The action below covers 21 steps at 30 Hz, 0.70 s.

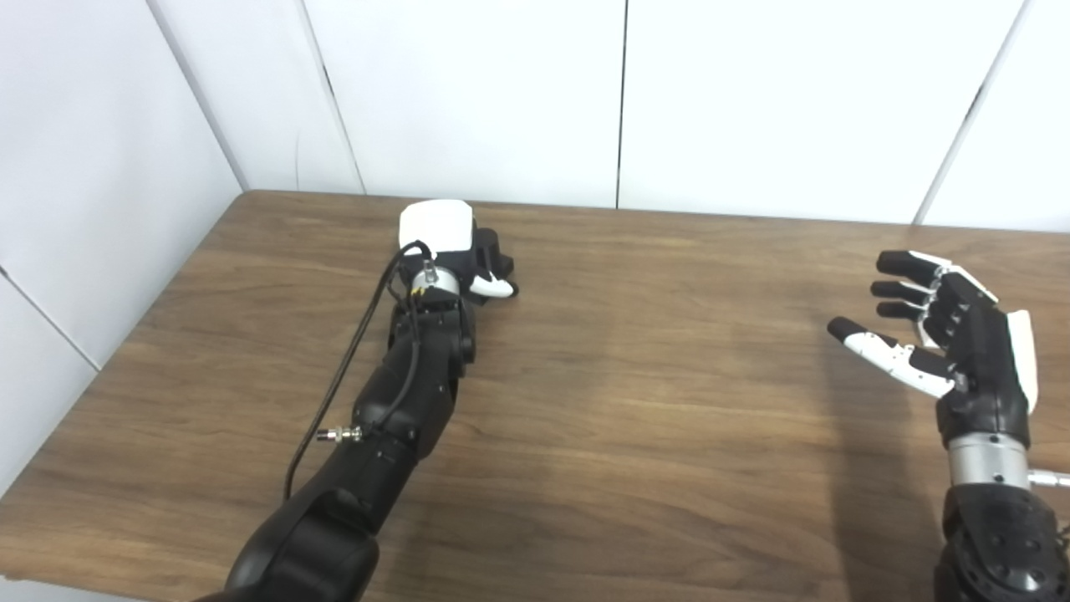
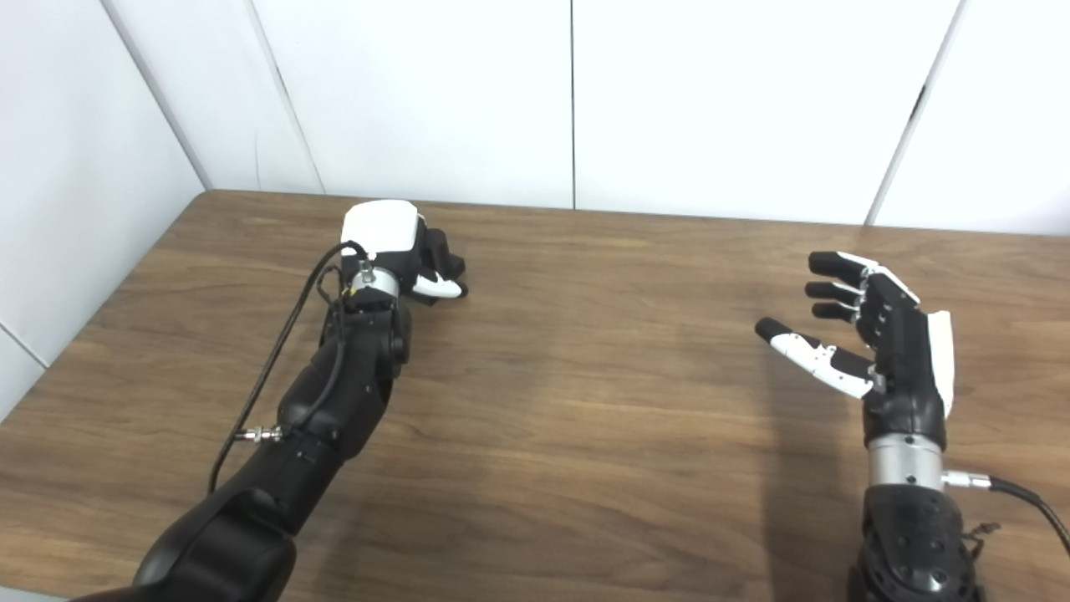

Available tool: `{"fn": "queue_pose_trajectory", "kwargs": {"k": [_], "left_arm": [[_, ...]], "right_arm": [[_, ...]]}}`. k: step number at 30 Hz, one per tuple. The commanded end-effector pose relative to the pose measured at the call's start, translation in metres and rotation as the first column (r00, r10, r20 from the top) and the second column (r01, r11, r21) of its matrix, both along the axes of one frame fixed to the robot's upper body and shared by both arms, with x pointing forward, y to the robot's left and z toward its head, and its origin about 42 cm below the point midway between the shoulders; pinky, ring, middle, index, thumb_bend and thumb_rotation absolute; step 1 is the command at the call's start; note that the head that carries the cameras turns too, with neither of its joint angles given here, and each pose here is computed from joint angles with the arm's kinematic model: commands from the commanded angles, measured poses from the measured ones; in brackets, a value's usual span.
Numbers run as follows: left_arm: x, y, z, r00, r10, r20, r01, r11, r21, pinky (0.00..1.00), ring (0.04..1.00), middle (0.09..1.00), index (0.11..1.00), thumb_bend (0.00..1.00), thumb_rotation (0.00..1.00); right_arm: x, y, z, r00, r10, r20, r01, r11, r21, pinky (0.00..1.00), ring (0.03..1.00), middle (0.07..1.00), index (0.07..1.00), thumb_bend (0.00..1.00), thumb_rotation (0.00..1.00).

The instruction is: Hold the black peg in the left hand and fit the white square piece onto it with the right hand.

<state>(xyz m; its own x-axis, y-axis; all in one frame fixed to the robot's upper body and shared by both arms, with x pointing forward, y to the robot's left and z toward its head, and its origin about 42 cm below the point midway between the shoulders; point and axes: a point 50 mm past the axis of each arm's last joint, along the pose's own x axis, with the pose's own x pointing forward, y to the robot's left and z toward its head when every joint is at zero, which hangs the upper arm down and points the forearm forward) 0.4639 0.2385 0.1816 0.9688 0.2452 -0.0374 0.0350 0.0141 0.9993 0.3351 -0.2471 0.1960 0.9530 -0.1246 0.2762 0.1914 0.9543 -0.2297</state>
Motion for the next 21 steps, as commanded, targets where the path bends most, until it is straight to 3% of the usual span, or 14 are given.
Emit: {"fn": "queue_pose_trajectory", "kwargs": {"k": [1, 6, 17, 18, 21], "left_arm": [[0.0028, 0.0144, 0.0071, 0.999, 0.027, 0.042, -0.028, 0.999, 0.024, 0.67, 0.776, 0.794, 0.580, 0.73, 0.36], [0.0015, 0.0171, 0.0069, 0.998, 0.011, 0.064, -0.011, 1.000, 0.001, 0.66, 0.764, 0.784, 0.544, 0.76, 0.24], [0.0008, 0.0213, 0.0043, 0.999, -0.001, 0.038, 0.002, 1.000, -0.018, 0.65, 0.784, 0.789, 0.540, 0.79, 0.23], [0.0004, 0.0217, 0.0042, 0.999, -0.001, 0.036, 0.002, 1.000, -0.025, 0.65, 0.783, 0.786, 0.509, 0.63, 0.14], [-0.0009, 0.0229, 0.0044, 1.000, -0.006, 0.028, 0.007, 0.999, -0.039, 0.65, 0.780, 0.781, 0.489, 0.53, 0.08]], "right_arm": [[0.0039, 0.0002, 0.0186, 0.997, 0.007, 0.082, -0.006, 1.000, -0.013, 0.60, 0.660, 0.713, 0.664, 0.70, 0.00], [0.0034, 0.0001, 0.0203, 0.997, 0.004, 0.075, -0.003, 1.000, -0.006, 0.58, 0.657, 0.712, 0.660, 0.70, 0.00], [0.0038, -0.0025, 0.0225, 0.997, 0.007, 0.080, -0.006, 1.000, -0.010, 0.61, 0.659, 0.708, 0.659, 0.70, 0.02], [0.0038, -0.0026, 0.0228, 0.997, 0.007, 0.080, -0.007, 1.000, -0.010, 0.61, 0.659, 0.709, 0.660, 0.70, 0.02], [0.0038, -0.0029, 0.0238, 0.997, 0.007, 0.077, -0.006, 1.000, -0.011, 0.61, 0.664, 0.712, 0.659, 0.70, 0.03]]}}
